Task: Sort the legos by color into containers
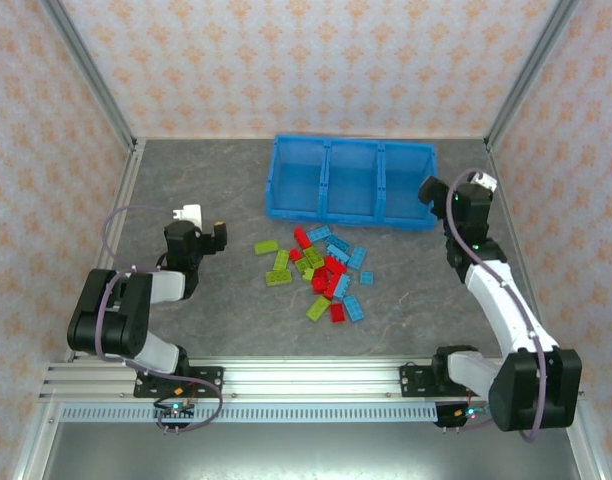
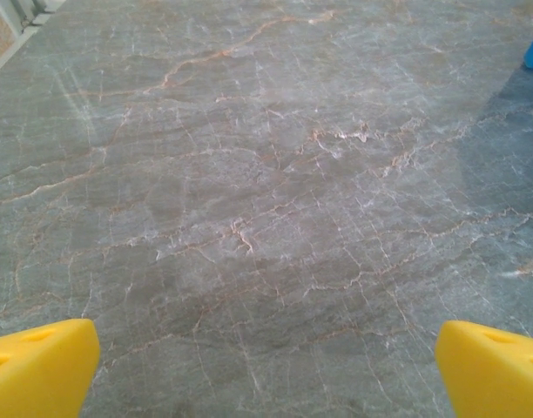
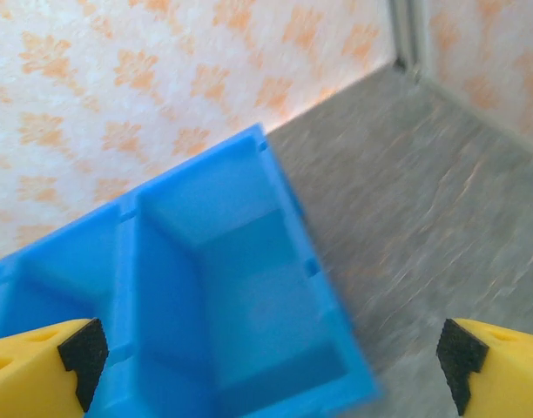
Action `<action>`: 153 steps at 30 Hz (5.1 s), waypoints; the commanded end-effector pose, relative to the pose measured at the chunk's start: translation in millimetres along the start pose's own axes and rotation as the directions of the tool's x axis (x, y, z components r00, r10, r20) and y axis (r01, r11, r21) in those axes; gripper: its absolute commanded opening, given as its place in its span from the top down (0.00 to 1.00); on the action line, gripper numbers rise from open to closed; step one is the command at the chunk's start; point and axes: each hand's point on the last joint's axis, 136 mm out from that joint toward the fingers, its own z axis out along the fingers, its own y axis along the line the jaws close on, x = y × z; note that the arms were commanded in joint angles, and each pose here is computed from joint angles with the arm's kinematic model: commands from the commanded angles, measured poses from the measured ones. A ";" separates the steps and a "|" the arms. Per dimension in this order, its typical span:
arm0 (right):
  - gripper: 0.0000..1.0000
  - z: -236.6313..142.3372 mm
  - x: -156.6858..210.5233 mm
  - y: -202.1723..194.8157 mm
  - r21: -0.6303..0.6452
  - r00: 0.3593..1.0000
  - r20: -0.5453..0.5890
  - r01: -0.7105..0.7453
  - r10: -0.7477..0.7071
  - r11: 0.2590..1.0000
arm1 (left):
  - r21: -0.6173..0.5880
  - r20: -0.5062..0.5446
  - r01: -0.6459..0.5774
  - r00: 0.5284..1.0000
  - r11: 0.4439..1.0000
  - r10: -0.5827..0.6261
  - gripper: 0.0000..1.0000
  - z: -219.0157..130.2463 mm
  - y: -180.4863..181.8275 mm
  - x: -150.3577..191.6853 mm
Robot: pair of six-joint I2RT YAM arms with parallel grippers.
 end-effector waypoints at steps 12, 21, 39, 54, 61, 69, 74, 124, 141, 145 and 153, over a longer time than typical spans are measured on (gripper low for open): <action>0.00 -98.5 166.5 22.9 0.103 0.736 -0.677 0.079 0.012 0.992 | 0.500 0.064 -0.223 0.973 0.837 0.221 0.00 -146.8 -104.0 -93.3; 0.12 -60.4 222.1 39.1 0.070 0.635 -0.760 0.290 -0.137 0.954 | 0.838 0.336 -0.494 0.802 0.233 0.493 0.00 -215.1 -182.4 -35.8; 0.59 -19.4 283.6 18.0 0.147 0.602 -0.791 0.356 -0.106 0.923 | 0.793 0.284 -0.516 0.785 0.325 0.551 0.00 -174.7 -179.4 1.6; 0.72 -10.2 52.1 61.0 0.233 0.947 -0.275 0.235 -0.167 0.944 | 0.750 0.277 -0.532 0.792 0.392 0.544 0.00 -156.1 -180.9 -3.0; 0.71 97.0 27.0 65.0 0.239 0.945 -0.318 0.162 -0.081 0.957 | 0.739 0.211 -0.494 0.815 0.458 0.539 0.00 -150.1 -178.6 -5.7; 0.66 172.9 63.9 53.1 0.286 0.903 -0.428 0.093 0.040 0.954 | 0.668 0.116 -0.455 0.845 0.588 0.522 0.00 -133.0 -164.9 -13.4; 0.52 170.1 66.6 45.8 0.301 0.890 -0.450 0.069 0.078 0.951 | 0.655 0.105 -0.461 0.840 0.599 0.532 0.00 -131.6 -162.8 -19.4; 0.71 -0.6 232.8 35.8 0.245 0.717 -0.697 0.208 0.023 0.947 | 0.670 0.167 -0.542 0.776 0.508 0.608 0.00 -137.8 -163.8 -3.6; 0.74 104.6 48.5 44.0 0.279 0.941 -0.338 0.063 0.036 0.958 | 0.432 -0.128 -0.321 0.903 0.843 0.410 0.00 -105.0 -126.7 -34.3; 0.72 141.1 63.9 41.1 0.262 0.924 -0.380 0.055 0.051 0.964 | 0.378 -0.164 -0.330 0.896 0.865 0.413 0.00 -104.7 -116.5 -43.4; 0.53 153.9 69.9 38.5 0.285 0.903 -0.419 0.036 0.091 0.958 | 0.355 -0.183 -0.318 0.898 0.879 0.399 0.00 -104.5 -113.5 -48.4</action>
